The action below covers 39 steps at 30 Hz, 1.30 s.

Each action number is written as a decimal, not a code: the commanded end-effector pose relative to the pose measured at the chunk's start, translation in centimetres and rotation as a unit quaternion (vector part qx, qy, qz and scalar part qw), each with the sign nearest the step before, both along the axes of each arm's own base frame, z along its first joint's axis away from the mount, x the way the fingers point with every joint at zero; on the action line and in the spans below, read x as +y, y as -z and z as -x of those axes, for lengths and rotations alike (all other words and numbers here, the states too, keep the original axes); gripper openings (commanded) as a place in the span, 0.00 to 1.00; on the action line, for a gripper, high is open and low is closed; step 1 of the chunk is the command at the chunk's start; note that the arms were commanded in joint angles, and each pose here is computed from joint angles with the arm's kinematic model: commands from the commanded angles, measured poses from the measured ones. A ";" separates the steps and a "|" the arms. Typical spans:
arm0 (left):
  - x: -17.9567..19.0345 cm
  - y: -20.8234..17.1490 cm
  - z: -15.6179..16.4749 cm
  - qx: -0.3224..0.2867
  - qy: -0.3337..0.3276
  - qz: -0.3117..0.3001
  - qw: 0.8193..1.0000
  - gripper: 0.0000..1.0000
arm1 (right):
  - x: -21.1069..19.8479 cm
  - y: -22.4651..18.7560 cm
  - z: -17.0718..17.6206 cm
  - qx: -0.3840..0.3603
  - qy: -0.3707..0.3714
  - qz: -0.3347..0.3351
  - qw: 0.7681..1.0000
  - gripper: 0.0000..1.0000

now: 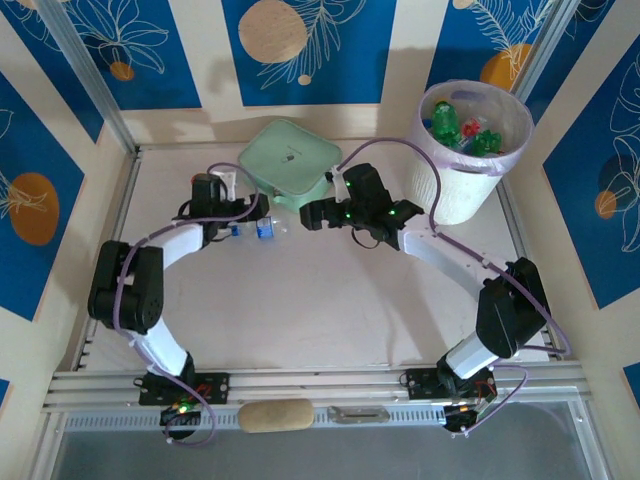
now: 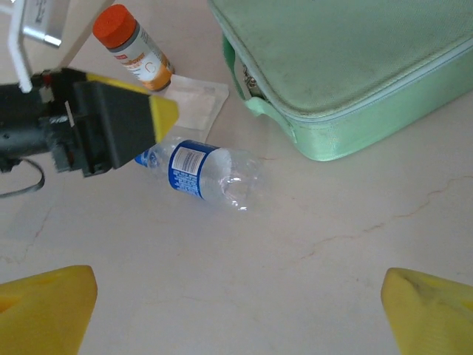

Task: Put the plastic bottles in the bin

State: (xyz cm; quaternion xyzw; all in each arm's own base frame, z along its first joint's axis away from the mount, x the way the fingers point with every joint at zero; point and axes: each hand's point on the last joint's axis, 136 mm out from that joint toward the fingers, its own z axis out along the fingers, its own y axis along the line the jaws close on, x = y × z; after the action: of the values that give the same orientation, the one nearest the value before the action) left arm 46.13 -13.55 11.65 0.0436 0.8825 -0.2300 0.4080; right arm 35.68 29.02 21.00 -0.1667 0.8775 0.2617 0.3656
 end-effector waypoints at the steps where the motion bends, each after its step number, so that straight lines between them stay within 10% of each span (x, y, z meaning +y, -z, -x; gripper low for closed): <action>1: -0.7 1.0 0.1 0.018 0.050 -0.010 0.999 1.00 | 0.7 -1.1 -0.2 -0.007 -0.002 -0.016 1.000 0.99; 39: -5.1 6.6 8.4 0.108 0.078 -0.092 0.987 0.95 | 0.4 1.0 0.5 0.025 0.016 -0.030 0.999 0.99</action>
State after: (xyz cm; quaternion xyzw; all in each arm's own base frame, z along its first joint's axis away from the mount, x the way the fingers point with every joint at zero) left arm 37.39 -19.10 5.53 0.1174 0.9271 -0.2116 0.2861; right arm 35.61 29.14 20.22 -0.1368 0.8806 0.2794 0.3574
